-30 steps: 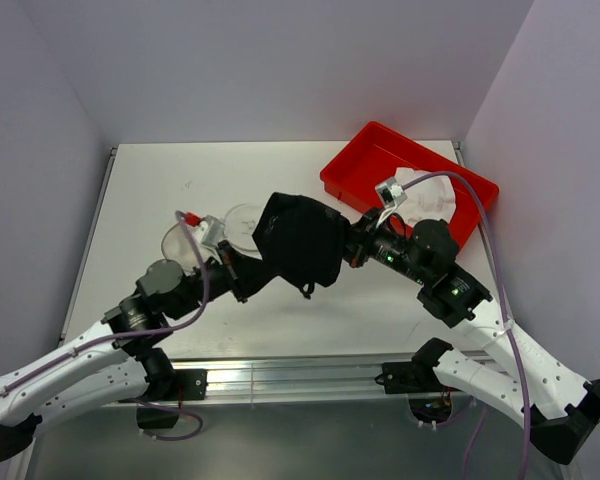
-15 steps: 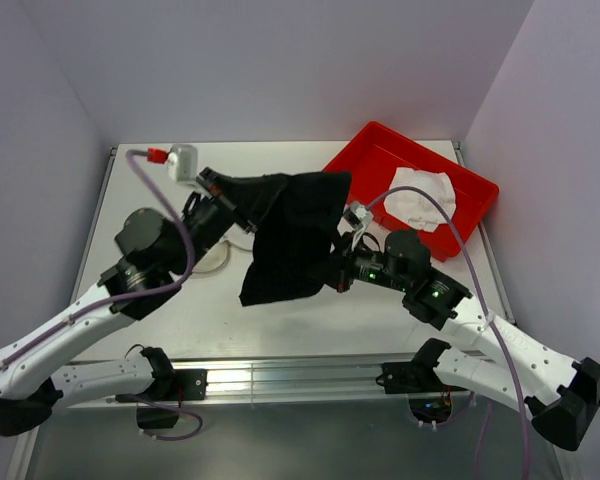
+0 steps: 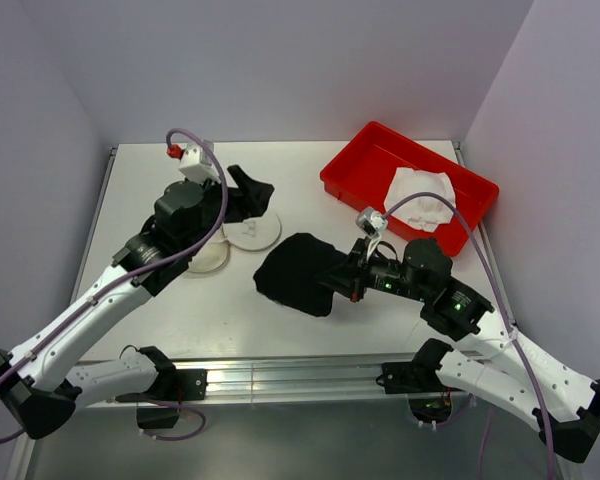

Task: Place the bra in the laundry bag and zip it closed

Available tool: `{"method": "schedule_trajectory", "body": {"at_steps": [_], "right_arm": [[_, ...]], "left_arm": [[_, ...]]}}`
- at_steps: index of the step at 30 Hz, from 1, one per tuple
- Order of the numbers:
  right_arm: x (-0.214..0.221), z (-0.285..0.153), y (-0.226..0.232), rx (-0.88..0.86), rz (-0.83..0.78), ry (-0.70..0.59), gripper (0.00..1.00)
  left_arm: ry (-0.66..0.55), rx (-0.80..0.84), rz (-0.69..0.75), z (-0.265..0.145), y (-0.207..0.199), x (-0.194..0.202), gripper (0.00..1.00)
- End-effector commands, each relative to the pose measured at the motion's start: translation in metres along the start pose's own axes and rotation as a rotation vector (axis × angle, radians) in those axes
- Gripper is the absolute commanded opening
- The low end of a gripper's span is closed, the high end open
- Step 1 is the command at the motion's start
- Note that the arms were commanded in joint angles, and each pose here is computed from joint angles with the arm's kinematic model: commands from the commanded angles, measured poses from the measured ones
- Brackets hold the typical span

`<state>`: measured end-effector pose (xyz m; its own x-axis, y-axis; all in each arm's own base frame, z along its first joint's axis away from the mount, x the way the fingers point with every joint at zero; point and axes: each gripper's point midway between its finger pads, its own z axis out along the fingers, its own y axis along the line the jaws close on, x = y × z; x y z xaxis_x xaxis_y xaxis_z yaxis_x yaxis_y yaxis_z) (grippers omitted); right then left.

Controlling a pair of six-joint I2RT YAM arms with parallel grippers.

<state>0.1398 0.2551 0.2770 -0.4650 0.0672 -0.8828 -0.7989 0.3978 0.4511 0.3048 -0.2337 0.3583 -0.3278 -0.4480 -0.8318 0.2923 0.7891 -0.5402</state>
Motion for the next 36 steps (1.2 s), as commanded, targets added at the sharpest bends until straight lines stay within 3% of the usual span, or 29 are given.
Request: {"method": "schedule_trajectory", "body": {"at_steps": [1, 6, 12, 20, 25, 27, 28, 31, 35, 36], "right_arm": [[-0.032, -0.004, 0.014, -0.02, -0.075, -0.065, 0.0], [-0.044, -0.002, 0.015, -0.014, -0.127, -0.067, 0.0], [-0.052, -0.002, 0.02, -0.029, -0.166, -0.071, 0.0], [-0.047, 0.001, 0.034, -0.118, -0.18, -0.031, 0.0], [-0.041, 0.003, 0.037, -0.147, -0.176, 0.008, 0.0], [-0.041, 0.005, 0.034, -0.135, -0.17, 0.01, 0.0], [-0.042, 0.005, 0.033, -0.128, -0.169, 0.006, 0.0], [-0.046, 0.004, 0.033, -0.117, -0.169, -0.004, 0.0], [-0.048, 0.002, 0.031, -0.097, -0.154, -0.018, 0.0], [-0.048, 0.001, 0.029, -0.081, -0.153, -0.021, 0.09]], "left_arm": [[-0.026, 0.155, -0.076, -0.037, -0.026, -0.018, 0.83], [0.074, 0.345, -0.081, -0.061, -0.043, 0.014, 0.83], [0.16, 0.435, -0.081, -0.074, -0.042, 0.047, 0.86], [0.116, 0.608, -0.029, -0.091, -0.058, 0.051, 0.95], [0.126, 0.743, -0.011, -0.099, -0.076, 0.054, 0.91], [0.157, 0.782, -0.018, -0.102, -0.08, 0.062, 0.64], [0.157, 0.785, -0.02, -0.102, -0.08, 0.062, 0.32], [0.131, 0.767, -0.018, -0.104, -0.078, 0.056, 0.0], [0.063, 0.749, -0.019, -0.112, -0.076, 0.039, 0.0], [0.047, 0.746, -0.018, -0.114, -0.075, 0.036, 0.0]]}}
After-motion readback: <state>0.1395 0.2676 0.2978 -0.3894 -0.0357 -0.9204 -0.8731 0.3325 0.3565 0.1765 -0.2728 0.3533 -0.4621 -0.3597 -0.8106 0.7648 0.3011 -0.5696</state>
